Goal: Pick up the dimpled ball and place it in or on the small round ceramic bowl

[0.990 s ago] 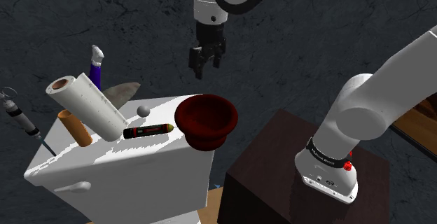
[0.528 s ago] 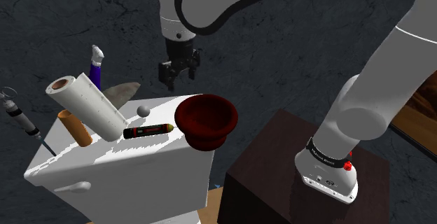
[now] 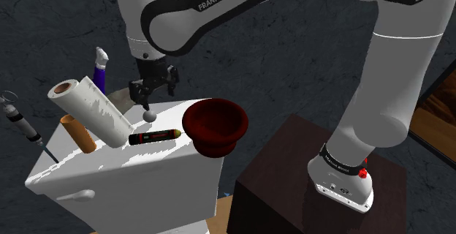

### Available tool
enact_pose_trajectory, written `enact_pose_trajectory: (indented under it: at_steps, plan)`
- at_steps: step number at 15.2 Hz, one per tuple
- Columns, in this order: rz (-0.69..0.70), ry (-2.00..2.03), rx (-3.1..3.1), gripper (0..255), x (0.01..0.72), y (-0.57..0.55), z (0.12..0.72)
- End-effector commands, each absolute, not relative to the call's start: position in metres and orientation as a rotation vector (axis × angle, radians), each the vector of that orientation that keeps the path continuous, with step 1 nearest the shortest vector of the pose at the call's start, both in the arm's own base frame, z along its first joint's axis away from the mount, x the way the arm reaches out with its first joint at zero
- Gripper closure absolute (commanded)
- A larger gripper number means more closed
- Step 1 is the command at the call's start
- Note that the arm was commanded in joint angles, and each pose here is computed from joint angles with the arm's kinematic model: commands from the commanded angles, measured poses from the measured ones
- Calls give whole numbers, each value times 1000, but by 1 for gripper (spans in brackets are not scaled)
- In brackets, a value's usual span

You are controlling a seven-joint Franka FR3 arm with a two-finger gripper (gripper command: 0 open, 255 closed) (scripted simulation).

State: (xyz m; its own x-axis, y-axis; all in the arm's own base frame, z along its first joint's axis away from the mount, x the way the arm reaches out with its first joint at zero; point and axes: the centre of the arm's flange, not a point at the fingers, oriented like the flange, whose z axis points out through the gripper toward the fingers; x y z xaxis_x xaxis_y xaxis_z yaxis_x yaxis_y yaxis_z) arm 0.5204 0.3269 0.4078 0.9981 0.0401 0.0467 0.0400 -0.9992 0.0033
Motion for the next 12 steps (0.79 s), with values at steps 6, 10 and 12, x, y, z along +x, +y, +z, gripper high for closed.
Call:
enact_pose_trajectory:
  at_steps: [6,10,12]
  plan:
    - [78,50,3141,0,541,355,368]
    - [78,50,3141,0,542,355,350]
    - [78,50,3141,0,542,355,350]
